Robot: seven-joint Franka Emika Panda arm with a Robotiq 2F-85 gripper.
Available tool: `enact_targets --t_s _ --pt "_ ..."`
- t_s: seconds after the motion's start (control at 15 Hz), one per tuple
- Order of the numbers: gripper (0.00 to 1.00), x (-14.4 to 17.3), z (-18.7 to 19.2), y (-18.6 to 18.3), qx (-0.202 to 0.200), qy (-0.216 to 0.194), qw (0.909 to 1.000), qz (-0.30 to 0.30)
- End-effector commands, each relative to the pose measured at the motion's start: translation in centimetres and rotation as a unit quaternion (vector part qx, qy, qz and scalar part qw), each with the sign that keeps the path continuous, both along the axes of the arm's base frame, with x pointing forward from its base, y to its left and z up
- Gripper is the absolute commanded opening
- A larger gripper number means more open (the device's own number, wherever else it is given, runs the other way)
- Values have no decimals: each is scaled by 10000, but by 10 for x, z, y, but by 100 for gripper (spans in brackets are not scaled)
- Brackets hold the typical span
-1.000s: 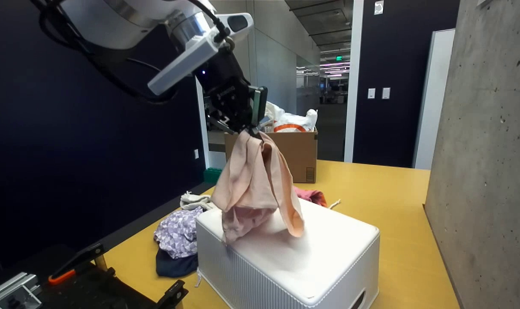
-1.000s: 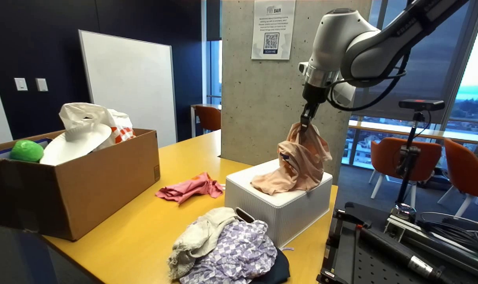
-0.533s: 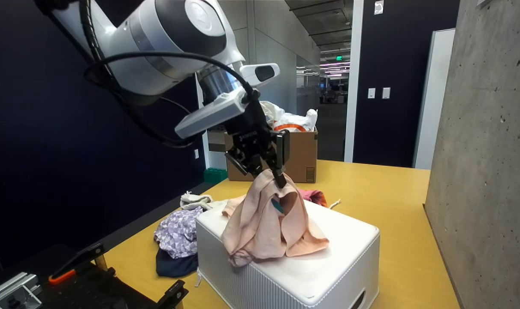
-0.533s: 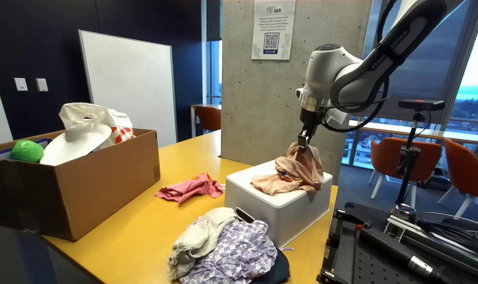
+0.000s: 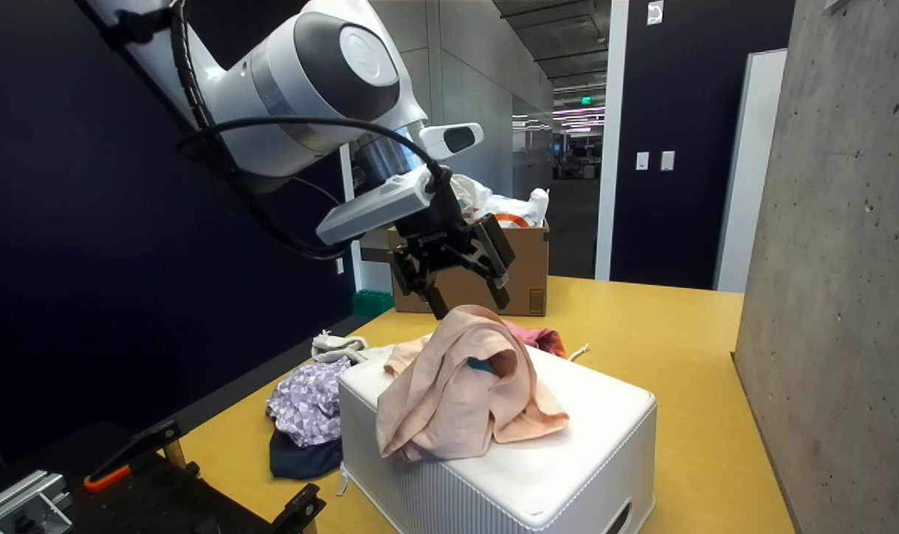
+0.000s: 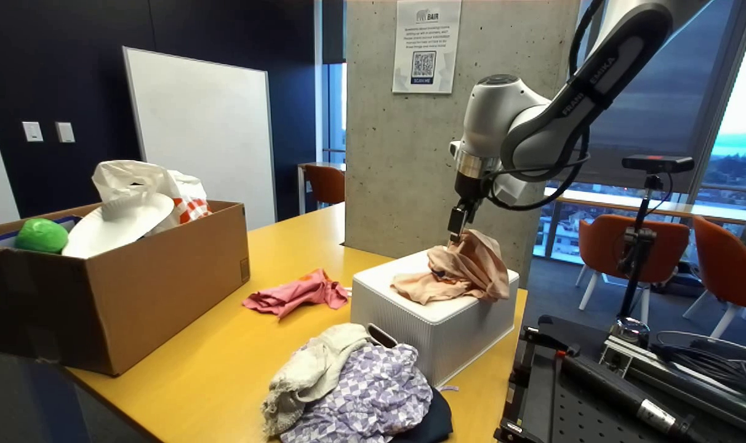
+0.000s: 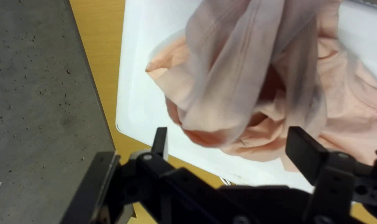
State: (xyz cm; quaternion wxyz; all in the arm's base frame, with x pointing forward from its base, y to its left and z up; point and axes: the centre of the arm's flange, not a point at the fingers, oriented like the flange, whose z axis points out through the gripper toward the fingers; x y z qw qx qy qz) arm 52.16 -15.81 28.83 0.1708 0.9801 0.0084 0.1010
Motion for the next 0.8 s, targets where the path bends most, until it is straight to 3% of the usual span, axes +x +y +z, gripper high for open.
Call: enact_targets --t_s 0.0,0.4,0.67,0.73 --pt "100 17 4 40 120 -103 9995 284" --pt "100 49 -58 109 476 280 9938 964" --pt "100 51 -80 115 849 342 9886 1193" --pt "95 50 -82 115 903 351 9878 1219"
